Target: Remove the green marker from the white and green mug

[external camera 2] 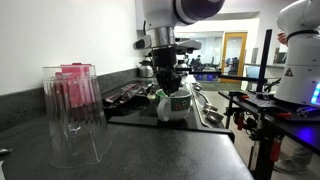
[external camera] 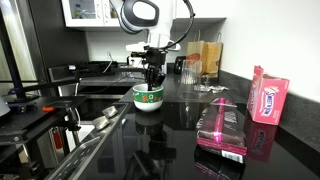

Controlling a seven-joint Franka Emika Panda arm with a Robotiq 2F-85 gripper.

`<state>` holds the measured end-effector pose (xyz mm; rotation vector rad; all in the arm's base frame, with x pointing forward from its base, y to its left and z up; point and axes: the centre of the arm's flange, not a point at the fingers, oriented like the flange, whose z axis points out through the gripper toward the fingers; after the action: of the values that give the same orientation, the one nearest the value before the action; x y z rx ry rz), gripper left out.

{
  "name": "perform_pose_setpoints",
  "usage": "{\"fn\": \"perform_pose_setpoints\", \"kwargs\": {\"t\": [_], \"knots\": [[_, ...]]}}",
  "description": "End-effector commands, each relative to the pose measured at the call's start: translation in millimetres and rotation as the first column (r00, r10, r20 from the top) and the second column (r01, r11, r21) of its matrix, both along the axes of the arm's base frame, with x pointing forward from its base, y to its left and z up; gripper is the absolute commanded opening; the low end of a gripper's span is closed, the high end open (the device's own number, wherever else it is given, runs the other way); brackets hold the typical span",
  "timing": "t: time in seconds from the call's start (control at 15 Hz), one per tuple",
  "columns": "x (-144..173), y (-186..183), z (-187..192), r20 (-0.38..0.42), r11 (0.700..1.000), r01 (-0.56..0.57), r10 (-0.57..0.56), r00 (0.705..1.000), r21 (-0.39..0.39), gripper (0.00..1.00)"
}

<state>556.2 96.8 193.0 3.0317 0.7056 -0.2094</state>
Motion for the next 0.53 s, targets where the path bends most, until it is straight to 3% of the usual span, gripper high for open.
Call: {"fn": "perform_pose_setpoints", "kwargs": {"t": [0.0, 0.13, 0.47], "knots": [[-1.1, 0.6, 17.9, 0.010, 1.000, -0.011, 0.011, 1.000, -0.007, 0.05], [-3.8, 2.2, 33.2, 0.006, 1.000, -0.022, 0.022, 1.000, -0.014, 0.05], [-5.3, -5.3, 79.7, 0.082, 1.000, 0.004, -0.005, 0.997, 0.007, 0.05]]}}
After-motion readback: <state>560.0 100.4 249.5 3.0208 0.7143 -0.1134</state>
